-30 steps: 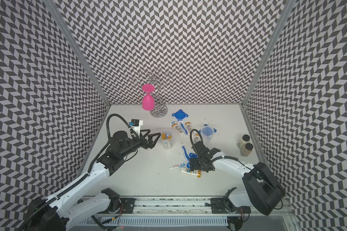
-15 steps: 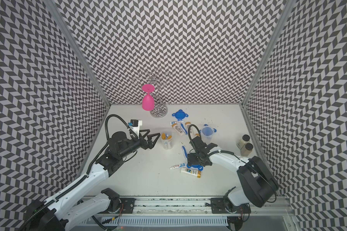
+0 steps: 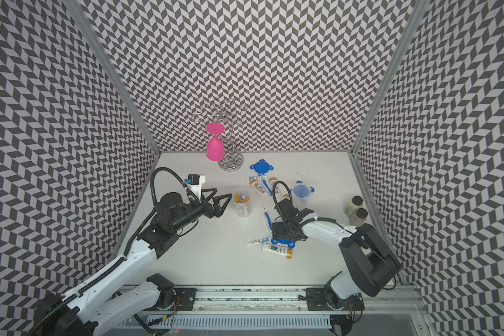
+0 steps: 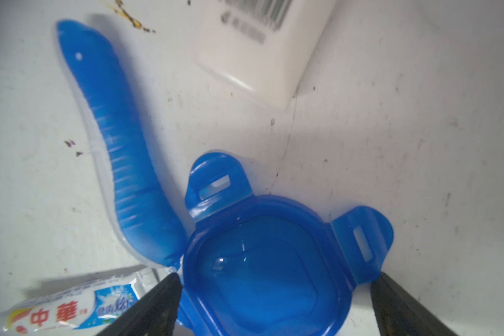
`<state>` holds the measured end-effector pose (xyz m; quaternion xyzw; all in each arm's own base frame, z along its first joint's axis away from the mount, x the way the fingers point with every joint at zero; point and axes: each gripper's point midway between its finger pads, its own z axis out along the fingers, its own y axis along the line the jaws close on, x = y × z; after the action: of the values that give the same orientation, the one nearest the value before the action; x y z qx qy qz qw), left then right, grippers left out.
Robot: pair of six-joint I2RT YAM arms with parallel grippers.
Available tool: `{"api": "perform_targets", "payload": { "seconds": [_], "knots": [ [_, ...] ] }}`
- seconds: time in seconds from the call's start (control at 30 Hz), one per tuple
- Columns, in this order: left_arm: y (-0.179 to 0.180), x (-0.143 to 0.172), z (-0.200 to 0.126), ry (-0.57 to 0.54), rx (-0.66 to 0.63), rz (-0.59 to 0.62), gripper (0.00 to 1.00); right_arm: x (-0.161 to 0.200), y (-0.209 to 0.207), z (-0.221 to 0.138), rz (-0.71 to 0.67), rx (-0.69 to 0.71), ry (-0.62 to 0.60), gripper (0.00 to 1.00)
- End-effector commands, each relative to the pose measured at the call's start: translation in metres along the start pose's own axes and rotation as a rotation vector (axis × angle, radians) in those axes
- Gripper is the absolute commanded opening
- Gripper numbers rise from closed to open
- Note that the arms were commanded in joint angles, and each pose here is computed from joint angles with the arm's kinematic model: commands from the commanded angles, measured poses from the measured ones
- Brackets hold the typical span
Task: Pack away toiletry kits
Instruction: Pick up the lid from the center of the board.
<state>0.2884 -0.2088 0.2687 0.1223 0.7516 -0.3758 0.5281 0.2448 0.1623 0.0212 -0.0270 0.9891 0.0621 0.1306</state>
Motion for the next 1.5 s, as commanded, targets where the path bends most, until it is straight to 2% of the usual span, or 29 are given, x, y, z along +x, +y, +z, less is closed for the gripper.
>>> {"api": "perform_targets", "payload": {
  "seconds": [0.0, 0.17, 0.33, 0.5, 0.63, 0.87, 1.0, 1.1, 1.3, 1.47],
  "knots": [
    [-0.003, -0.002, -0.002, -0.015, 0.014, 0.012, 1.00, 0.007, -0.005, 0.011, -0.007, 0.049, 0.023, 0.99],
    [-0.002, -0.004, -0.004, -0.023, 0.001, 0.017, 1.00, 0.009, -0.006, 0.014, -0.098, 0.115, 0.037, 0.98],
    [-0.001, -0.004, -0.005, -0.028, -0.007, 0.018, 1.00, 0.017, -0.004, 0.021, -0.115, 0.105, 0.068, 0.92],
    [0.001, -0.005, -0.006, -0.031, -0.017, 0.017, 1.00, 0.017, -0.002, 0.017, -0.118, 0.093, 0.061, 0.76],
    [0.005, -0.004, -0.006, -0.015, -0.047, 0.035, 0.99, 0.010, 0.001, 0.005, -0.126, 0.080, 0.030, 0.69],
    [0.012, -0.003, -0.016, 0.018, -0.107, 0.007, 1.00, -0.041, 0.014, -0.066, -0.144, 0.062, -0.168, 0.68],
    [0.009, -0.005, -0.023, 0.020, -0.114, 0.004, 1.00, -0.058, 0.022, -0.098, -0.159, 0.036, -0.235, 0.66],
    [0.012, -0.009, -0.026, 0.028, -0.144, -0.001, 1.00, -0.072, 0.038, -0.122, -0.206, -0.028, -0.289, 0.65],
    [0.024, -0.016, -0.033, 0.085, -0.238, -0.124, 0.99, -0.114, 0.082, -0.174, -0.302, -0.127, -0.395, 0.66],
    [0.026, -0.013, -0.041, 0.089, -0.261, -0.166, 0.98, -0.142, 0.132, -0.188, -0.413, -0.183, -0.416, 0.66]
  ]
}}
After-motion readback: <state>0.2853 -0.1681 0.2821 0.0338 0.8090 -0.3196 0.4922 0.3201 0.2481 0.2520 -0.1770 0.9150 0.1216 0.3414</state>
